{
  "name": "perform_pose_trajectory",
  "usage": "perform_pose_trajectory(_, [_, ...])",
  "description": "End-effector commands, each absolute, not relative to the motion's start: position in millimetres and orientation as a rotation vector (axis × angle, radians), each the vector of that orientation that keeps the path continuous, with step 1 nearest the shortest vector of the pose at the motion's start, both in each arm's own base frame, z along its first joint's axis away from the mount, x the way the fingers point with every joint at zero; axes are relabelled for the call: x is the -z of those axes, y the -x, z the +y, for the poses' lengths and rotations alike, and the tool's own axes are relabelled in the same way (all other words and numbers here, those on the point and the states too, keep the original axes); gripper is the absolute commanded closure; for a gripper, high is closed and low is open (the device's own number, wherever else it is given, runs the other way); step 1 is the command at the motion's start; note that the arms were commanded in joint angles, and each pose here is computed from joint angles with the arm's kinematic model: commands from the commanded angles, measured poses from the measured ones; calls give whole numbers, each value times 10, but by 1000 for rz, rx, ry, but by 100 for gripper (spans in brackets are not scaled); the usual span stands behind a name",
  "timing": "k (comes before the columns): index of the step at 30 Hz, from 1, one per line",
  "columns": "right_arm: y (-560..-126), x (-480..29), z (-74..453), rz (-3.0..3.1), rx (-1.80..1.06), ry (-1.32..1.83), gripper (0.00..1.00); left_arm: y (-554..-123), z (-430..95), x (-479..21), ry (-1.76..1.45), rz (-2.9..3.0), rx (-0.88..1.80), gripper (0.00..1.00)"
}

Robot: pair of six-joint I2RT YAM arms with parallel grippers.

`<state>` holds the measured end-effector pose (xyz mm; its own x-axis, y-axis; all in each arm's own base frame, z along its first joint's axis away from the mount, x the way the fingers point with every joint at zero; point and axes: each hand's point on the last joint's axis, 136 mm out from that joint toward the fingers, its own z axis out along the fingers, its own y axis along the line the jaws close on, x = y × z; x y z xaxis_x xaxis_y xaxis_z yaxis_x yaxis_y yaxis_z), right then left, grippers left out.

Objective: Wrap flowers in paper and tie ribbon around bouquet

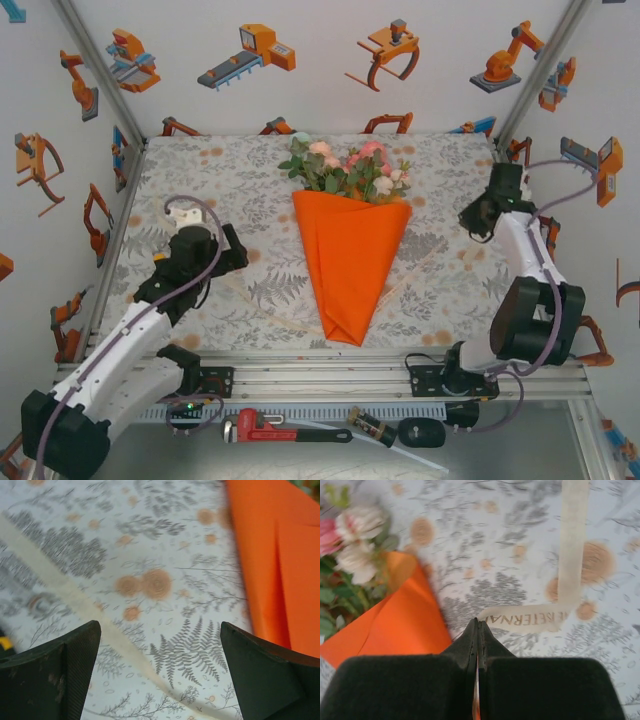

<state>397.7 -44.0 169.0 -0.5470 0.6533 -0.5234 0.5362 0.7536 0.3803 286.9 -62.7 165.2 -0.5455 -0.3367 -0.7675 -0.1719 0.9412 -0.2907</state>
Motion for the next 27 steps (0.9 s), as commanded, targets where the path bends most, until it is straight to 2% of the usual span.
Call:
perform_pose_trajectory(1, [-4136, -1820, -186, 2311, -218, -693, 100, -2780, -418, -1506, 575, 2223, 249, 5])
perform_pose_trajectory(4, [-4230, -1851, 186, 2307, -345, -568, 100, -2736, -222, -1415, 674, 2239, 218, 5])
perform_pose_trajectory(7, [-4176, -1630, 275, 2342, -353, -585, 99, -2697, -48, -1362, 754, 2247, 166, 5])
perform_pose_trajectory(9, [-4086, -1430, 223, 2389, -310, -634, 92, -2698, 37, -1347, 785, 2245, 135, 5])
perform_pose_trajectory(11, [-4011, -1314, 166, 2415, -259, -645, 89, -2712, 113, -1324, 806, 2246, 100, 7])
perform_pose_trajectory(13, [-3946, -1275, 109, 2410, -215, -651, 84, -2736, 191, -1256, 832, 2252, 62, 11])
perform_pose_trajectory(18, [-3859, -1323, 49, 2393, -173, -632, 57, -2944, 88, -1116, 870, 2258, 178, 31])
perform_pose_trajectory(22, [-3755, -1399, -90, 2359, -94, -670, 48, -3055, -52, -924, 939, 2292, 251, 41])
perform_pose_trajectory(27, [-3646, -1430, -385, 2293, -5, -797, 41, -3053, -121, -689, 954, 2393, 124, 46])
